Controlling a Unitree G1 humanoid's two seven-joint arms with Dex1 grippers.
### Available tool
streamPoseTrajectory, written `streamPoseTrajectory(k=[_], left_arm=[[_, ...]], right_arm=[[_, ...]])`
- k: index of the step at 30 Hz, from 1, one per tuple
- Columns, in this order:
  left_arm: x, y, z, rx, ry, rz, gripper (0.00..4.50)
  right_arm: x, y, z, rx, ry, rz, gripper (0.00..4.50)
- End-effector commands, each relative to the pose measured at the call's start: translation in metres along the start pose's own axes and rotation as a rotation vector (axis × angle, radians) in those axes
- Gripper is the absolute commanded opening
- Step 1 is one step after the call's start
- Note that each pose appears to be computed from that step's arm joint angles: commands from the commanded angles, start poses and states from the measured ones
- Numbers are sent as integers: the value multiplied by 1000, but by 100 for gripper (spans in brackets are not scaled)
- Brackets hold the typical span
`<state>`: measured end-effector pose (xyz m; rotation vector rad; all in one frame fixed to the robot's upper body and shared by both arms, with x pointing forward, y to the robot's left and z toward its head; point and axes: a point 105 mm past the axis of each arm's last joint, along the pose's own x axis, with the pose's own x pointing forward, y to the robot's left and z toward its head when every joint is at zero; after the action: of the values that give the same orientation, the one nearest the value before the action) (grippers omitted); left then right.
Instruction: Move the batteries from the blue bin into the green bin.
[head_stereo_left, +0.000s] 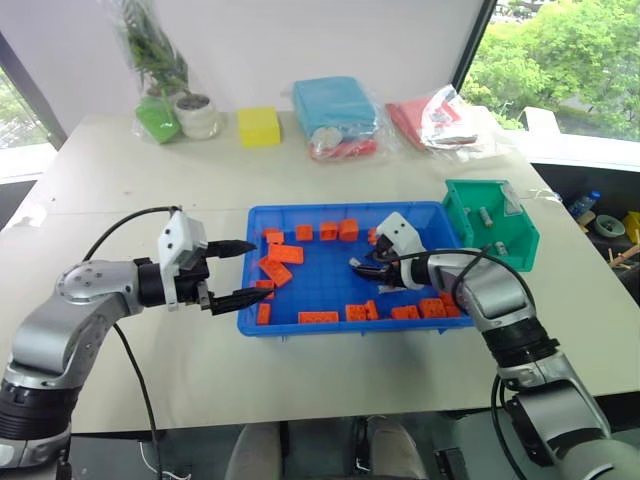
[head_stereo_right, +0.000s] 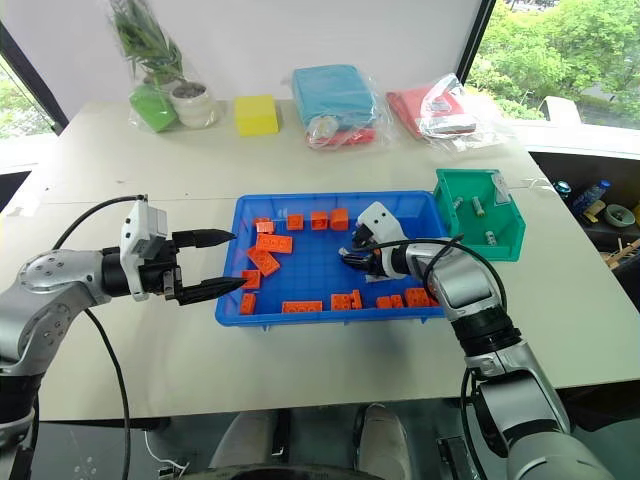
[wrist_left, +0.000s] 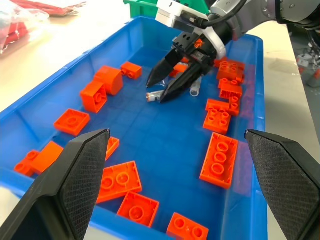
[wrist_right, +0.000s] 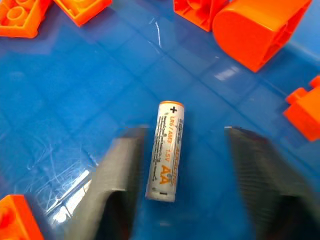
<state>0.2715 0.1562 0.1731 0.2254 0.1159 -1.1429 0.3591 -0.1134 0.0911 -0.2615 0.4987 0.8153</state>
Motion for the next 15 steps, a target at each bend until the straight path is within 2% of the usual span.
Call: streamPoseTrajectory(k=[1,5,9,12,15], left_arm=[[-5,3,14,55,-22,14,450],[-4,5,14,57,-22,12,450],[-2,6,14,61,-21,3,450],[1,6,14,62,-23,-9,450],[3,7,13,63,-25,-19,450]], right_arm=[[-12,-1,20,-8,-75,-3,35],[-38,-9,48,37,-176,-30,35],[-93,-53,71,90,-266,-216,35],[-139,-95,56,83,-217,-422,35],[-164,-114,35,108,-163,-527,35]])
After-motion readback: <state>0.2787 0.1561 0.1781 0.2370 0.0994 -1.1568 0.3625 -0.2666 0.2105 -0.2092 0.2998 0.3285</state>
